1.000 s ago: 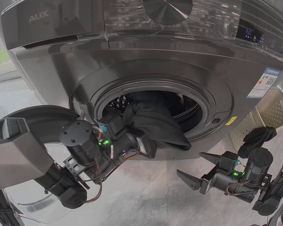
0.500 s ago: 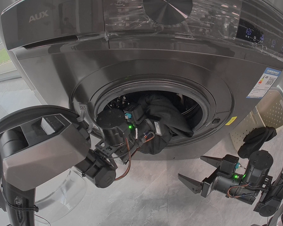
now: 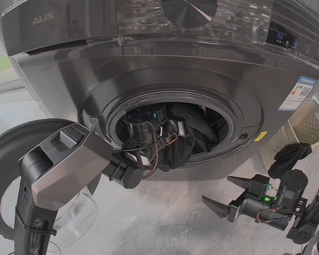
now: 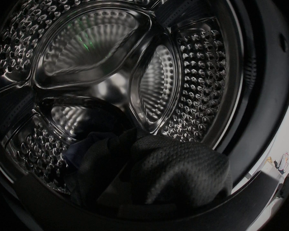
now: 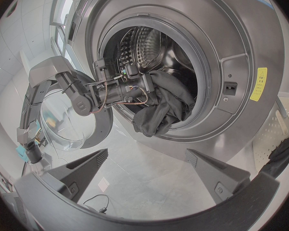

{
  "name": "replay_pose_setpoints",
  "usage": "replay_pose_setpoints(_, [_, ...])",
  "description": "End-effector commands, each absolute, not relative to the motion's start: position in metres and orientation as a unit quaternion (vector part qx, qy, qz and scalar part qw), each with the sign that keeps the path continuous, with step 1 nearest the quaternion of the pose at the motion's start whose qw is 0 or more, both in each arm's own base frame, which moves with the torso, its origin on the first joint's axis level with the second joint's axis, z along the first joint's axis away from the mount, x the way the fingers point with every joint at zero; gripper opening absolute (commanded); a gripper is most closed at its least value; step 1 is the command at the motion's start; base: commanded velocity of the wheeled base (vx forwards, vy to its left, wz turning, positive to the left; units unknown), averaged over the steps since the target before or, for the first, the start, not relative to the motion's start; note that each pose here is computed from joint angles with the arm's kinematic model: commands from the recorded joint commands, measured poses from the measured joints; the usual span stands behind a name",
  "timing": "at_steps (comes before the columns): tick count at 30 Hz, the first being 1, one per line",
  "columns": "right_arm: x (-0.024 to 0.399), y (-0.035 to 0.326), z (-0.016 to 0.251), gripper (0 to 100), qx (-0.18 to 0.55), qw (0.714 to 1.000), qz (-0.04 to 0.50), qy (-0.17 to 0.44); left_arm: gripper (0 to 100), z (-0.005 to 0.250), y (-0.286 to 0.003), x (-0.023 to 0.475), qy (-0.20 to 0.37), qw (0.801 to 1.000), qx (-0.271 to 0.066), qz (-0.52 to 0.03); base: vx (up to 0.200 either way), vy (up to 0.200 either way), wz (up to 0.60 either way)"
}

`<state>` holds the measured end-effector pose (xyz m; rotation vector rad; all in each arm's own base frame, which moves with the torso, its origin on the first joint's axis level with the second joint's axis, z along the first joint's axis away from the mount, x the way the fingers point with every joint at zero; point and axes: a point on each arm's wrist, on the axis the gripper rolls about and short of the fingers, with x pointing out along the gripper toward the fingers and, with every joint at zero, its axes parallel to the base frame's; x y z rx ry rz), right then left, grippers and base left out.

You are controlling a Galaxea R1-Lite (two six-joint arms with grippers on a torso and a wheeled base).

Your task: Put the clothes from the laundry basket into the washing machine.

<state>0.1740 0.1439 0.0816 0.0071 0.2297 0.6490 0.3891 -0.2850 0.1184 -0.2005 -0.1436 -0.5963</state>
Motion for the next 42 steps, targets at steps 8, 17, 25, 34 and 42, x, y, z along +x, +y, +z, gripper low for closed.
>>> replay_pose_setpoints(8, [0.176, 0.142, 0.082, 100, 0.004, 0.943, 0.314, 0.112, 0, 0.132, -0.288, 0.442, -0.106, 0.962, -0.114, -0.224, 0.0, 0.0, 0.0])
replay_pose_setpoints(17, [0.175, 0.143, 0.082, 100, 0.004, 0.943, 0.315, 0.112, 0, 0.129, -0.287, 0.442, -0.097, 0.964, -0.11, -0.221, 0.0, 0.0, 0.0])
replay_pose_setpoints(25, [0.175, 0.143, 0.082, 100, 0.004, 0.942, 0.315, 0.112, 100, 0.126, -0.285, 0.426, -0.046, 0.968, -0.092, -0.231, 0.0, 0.0, 0.0])
replay_pose_setpoints(34, [0.175, 0.144, 0.082, 100, 0.005, 0.941, 0.318, 0.111, 100, 0.106, -0.284, 0.403, 0.046, 0.962, -0.06, -0.261, 0.0, 0.0, 0.0])
replay_pose_setpoints(42, [0.175, 0.145, 0.082, 100, 0.005, 0.941, 0.321, 0.11, 100, 0.071, -0.286, 0.406, 0.094, 0.961, -0.039, -0.257, 0.0, 0.0, 0.0])
